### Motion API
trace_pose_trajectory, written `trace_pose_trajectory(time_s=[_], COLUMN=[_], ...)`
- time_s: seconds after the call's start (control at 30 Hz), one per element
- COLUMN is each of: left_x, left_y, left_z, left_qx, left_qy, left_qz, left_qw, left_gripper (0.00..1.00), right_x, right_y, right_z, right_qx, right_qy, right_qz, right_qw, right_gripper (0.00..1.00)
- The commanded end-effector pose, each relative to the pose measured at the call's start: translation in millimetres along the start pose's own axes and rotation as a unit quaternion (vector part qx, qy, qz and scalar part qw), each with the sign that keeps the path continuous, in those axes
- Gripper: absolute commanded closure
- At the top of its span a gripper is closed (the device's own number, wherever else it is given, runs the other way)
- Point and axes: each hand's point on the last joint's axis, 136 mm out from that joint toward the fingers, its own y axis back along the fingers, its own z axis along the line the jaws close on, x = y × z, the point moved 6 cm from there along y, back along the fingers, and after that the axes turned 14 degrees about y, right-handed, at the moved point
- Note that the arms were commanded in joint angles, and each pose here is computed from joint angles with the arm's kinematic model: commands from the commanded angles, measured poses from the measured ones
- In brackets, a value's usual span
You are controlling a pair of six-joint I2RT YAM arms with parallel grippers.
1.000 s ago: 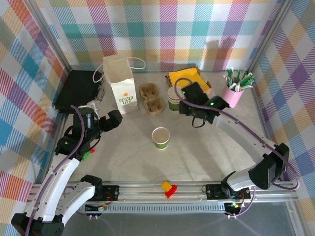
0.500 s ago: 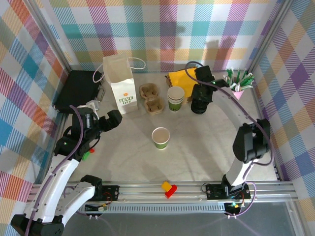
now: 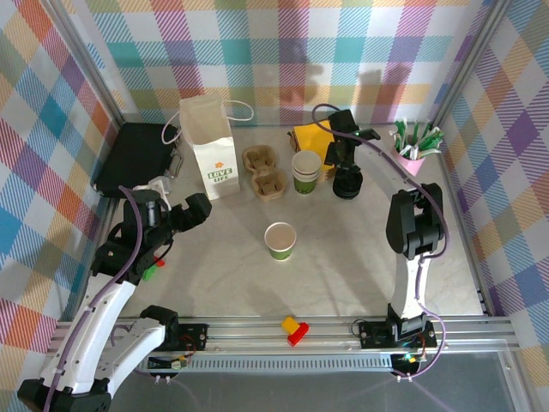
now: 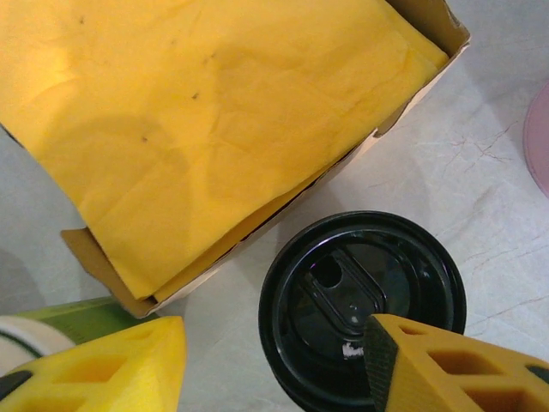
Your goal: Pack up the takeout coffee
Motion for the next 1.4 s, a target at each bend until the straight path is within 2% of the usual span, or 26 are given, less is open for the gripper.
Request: trace_pose_trajectory(time_s=[0.0, 0.23, 0.5, 1.07, 1.37], left_x=[-6, -5, -6, -4, -4], left_y=[12, 12, 14, 13, 11], left_z=[-10, -9, -9, -5, -6], left_qx=[0.015, 0.013, 0.011, 0.003, 0.003], left_qy=[-0.008, -0.009, -0.014, -0.013, -0.013], left_qz=[-0.010, -0.007, -0.007, -0.006, -0.005], left_qw=[1.000, 1.000, 1.000, 1.000, 1.000], left_gripper=[0.04, 0.04, 0.04, 0.03, 0.03], right_x=[-8, -7, -2, 2, 5], right_y=[-4, -26, -42, -55, -57], right_z=[-4, -2, 3, 2, 1], right_qx=[0.003, -0.002, -0.009, -0.001, 0.001], right_qy=[-0.011, -0.017, -0.020, -0.017, -0.013], right_qz=[0.000, 0.025, 0.044, 0.059, 0.064], right_qw=[1.000, 1.000, 0.999, 0.998, 0.998], right_gripper=[0.42, 0.43, 0.48, 0.64, 0.68])
